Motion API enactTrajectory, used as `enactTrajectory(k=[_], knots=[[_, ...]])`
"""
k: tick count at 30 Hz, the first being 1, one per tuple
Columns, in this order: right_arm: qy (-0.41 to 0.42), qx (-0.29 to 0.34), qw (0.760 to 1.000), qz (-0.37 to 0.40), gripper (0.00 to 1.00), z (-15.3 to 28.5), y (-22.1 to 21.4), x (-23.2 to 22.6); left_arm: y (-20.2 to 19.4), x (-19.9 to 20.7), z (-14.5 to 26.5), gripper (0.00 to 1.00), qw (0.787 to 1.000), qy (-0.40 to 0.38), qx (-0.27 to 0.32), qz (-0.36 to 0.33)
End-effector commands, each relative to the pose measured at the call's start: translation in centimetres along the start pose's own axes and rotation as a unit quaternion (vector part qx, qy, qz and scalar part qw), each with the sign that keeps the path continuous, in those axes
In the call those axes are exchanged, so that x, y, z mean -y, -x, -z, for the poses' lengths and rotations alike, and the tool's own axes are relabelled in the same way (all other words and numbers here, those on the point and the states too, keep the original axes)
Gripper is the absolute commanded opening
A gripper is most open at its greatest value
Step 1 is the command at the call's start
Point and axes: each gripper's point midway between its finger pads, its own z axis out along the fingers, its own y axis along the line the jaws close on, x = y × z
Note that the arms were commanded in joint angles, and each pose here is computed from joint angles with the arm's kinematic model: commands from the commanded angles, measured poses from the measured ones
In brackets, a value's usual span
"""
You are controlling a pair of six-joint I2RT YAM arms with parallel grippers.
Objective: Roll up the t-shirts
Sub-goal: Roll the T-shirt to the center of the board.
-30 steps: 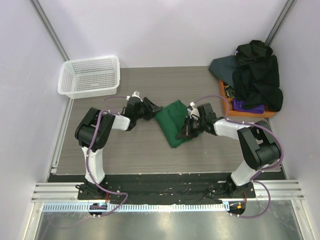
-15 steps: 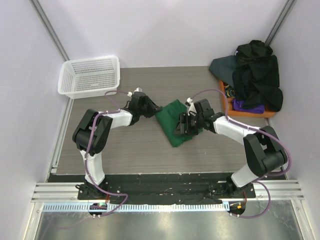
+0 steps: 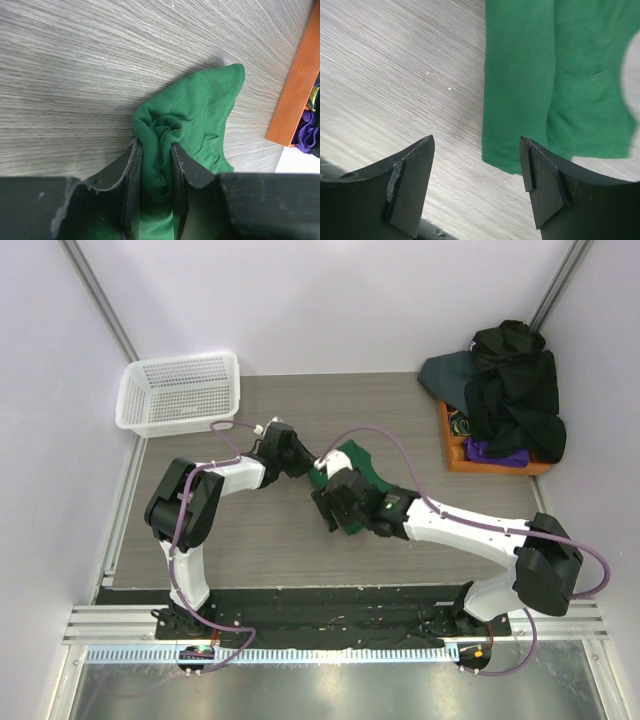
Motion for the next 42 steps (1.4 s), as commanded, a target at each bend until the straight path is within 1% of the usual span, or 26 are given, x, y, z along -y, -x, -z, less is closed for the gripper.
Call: enactTrajectory(k=[1, 2, 3, 5, 7, 9, 10, 11, 12, 14, 16, 18, 19, 21, 22, 24, 27, 30, 36, 38, 41, 42], knots=[[-0.154, 0.061, 0.982, 0.086, 0.77, 0.8, 2.3, 2.3, 1.2, 2.5, 1.5, 0.23, 1.000, -0.020, 0.011, -0.014], [-0.173, 0.059, 0.978, 0.103, 0.78, 0.3, 2.1, 2.0, 1.1, 2.5, 1.5, 0.24, 1.000, -0.020, 0.007, -0.013], [-0.214, 0.068, 0.968, 0.115, 0.80, 0.3, 2.4, 2.6, 1.0, 2.6, 1.5, 0.24, 1.000, -0.021, 0.005, -0.012], [-0.239, 0.061, 0.956, 0.159, 0.84, -0.5, 1.7, 1.2, 0.9, 2.7, 1.4, 0.24, 1.000, -0.022, -0.002, -0.012], [-0.262, 0.063, 0.945, 0.187, 0.85, -0.8, 1.6, 0.7, 0.8, 2.7, 1.4, 0.24, 1.000, -0.022, -0.006, -0.011], [-0.278, 0.050, 0.936, 0.210, 0.85, -2.0, 1.0, 0.2, 0.7, 2.9, 1.4, 0.24, 1.000, -0.023, -0.011, -0.013], [-0.294, 0.050, 0.929, 0.219, 0.87, -2.3, 0.9, 0.4, 0.7, 3.0, 1.4, 0.24, 1.000, -0.023, -0.012, -0.014], [-0.296, 0.051, 0.926, 0.227, 0.88, -2.4, 1.1, -0.2, 0.7, 3.1, 1.5, 0.24, 0.999, -0.025, -0.016, -0.014], [-0.301, 0.041, 0.922, 0.241, 0.88, -3.3, 0.4, -0.4, 0.6, 3.2, 1.5, 0.24, 0.999, -0.026, -0.018, -0.013], [-0.317, 0.045, 0.915, 0.247, 0.89, -3.6, 0.7, -0.6, 0.5, 3.3, 1.5, 0.24, 0.999, -0.029, -0.023, -0.011], [-0.341, 0.039, 0.903, 0.260, 0.89, -4.4, 0.3, -0.3, 0.5, 3.4, 1.6, 0.24, 0.999, -0.033, -0.028, -0.007], [-0.376, 0.047, 0.886, 0.267, 0.93, -4.5, 0.8, 0.0, 0.5, 3.5, 1.7, 0.25, 0.999, -0.033, -0.029, -0.006], [-0.389, 0.043, 0.878, 0.275, 0.95, -5.2, 0.5, -0.1, 0.4, 3.5, 1.7, 0.25, 0.999, -0.034, -0.032, -0.006], [-0.406, 0.041, 0.868, 0.285, 0.96, -5.7, 0.4, 0.0, 0.4, 3.5, 1.7, 0.25, 0.999, -0.034, -0.034, -0.003], [-0.408, 0.036, 0.864, 0.292, 0.96, -6.7, -0.1, -0.2, 0.3, 3.4, 1.6, 0.25, 0.999, -0.035, -0.040, -0.001], [-0.416, 0.033, 0.859, 0.295, 0.96, -7.4, -0.4, -0.2, 0.2, 3.4, 1.7, 0.25, 0.998, -0.036, -0.042, 0.004], [-0.413, 0.034, 0.866, 0.280, 0.96, -8.0, -0.6, -0.1, 0.1, 2.9, 1.8, 0.26, 0.998, -0.031, -0.049, 0.005], [-0.421, 0.027, 0.862, 0.280, 0.96, -8.3, -0.9, 0.6, 0.2, 2.9, 2.2, 0.26, 0.998, -0.038, -0.054, 0.010], [-0.424, 0.019, 0.864, 0.270, 0.94, -8.3, -1.8, 1.7, 0.3, 3.1, 3.0, 0.27, 0.998, -0.036, -0.054, 0.008], [-0.425, 0.015, 0.864, 0.269, 0.94, -8.3, -2.3, 2.1, -0.1, 2.6, 3.1, 0.27, 0.998, -0.027, -0.061, 0.010], [-0.428, 0.013, 0.862, 0.271, 0.91, -8.3, -2.6, 2.3, -0.3, 2.6, 3.3, 0.27, 0.997, -0.027, -0.065, 0.012], [-0.430, 0.014, 0.862, 0.270, 0.88, -8.3, -2.6, 2.4, -0.5, 2.3, 3.3, 0.27, 0.997, -0.024, -0.068, 0.014]])
